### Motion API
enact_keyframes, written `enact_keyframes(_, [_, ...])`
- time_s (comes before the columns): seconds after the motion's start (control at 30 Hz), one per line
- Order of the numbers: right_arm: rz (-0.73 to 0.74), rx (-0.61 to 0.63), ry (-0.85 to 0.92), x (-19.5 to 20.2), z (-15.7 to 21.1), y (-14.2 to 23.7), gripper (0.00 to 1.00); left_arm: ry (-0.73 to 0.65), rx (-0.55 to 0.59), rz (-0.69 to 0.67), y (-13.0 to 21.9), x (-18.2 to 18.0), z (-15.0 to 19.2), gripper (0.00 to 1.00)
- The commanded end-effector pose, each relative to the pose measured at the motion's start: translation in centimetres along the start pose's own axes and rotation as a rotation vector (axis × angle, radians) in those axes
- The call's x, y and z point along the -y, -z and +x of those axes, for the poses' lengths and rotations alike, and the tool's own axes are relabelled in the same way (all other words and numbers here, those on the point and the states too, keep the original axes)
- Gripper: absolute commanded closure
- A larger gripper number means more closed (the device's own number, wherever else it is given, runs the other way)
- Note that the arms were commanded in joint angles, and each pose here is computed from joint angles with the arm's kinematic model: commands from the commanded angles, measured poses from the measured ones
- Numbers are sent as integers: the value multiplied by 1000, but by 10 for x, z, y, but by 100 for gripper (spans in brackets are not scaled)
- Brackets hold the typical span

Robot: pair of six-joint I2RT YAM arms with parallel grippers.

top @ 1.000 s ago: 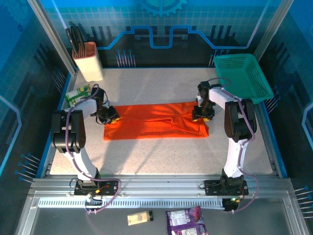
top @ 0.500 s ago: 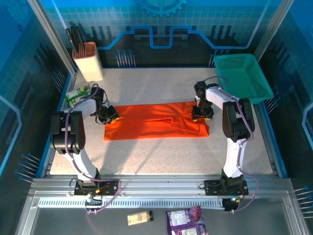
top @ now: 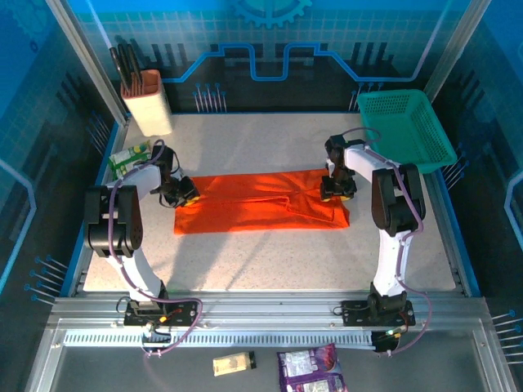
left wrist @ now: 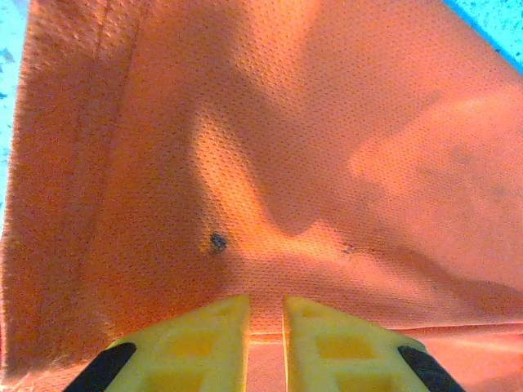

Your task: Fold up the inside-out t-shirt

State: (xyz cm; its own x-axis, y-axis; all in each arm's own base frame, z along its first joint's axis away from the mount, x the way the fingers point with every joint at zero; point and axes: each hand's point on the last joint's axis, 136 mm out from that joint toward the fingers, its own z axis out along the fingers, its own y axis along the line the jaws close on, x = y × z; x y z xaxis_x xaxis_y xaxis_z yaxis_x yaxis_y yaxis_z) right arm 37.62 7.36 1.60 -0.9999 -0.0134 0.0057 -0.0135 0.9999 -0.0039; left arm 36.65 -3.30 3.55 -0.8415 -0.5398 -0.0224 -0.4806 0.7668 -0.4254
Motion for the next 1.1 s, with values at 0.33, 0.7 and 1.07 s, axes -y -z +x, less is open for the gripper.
enact_keyframes(0.33, [7, -46, -36, 10, 16, -8, 81, -10, 11, -39, 6, -6, 4, 81])
enact_keyframes(0.7, [104, -10, -30, 50, 17, 35, 100, -25, 31, -97, 11, -17, 6, 83])
enact_keyframes(1.07, [333, 23, -37, 88, 8, 79, 100, -39, -72, 17, -20, 20, 35, 90])
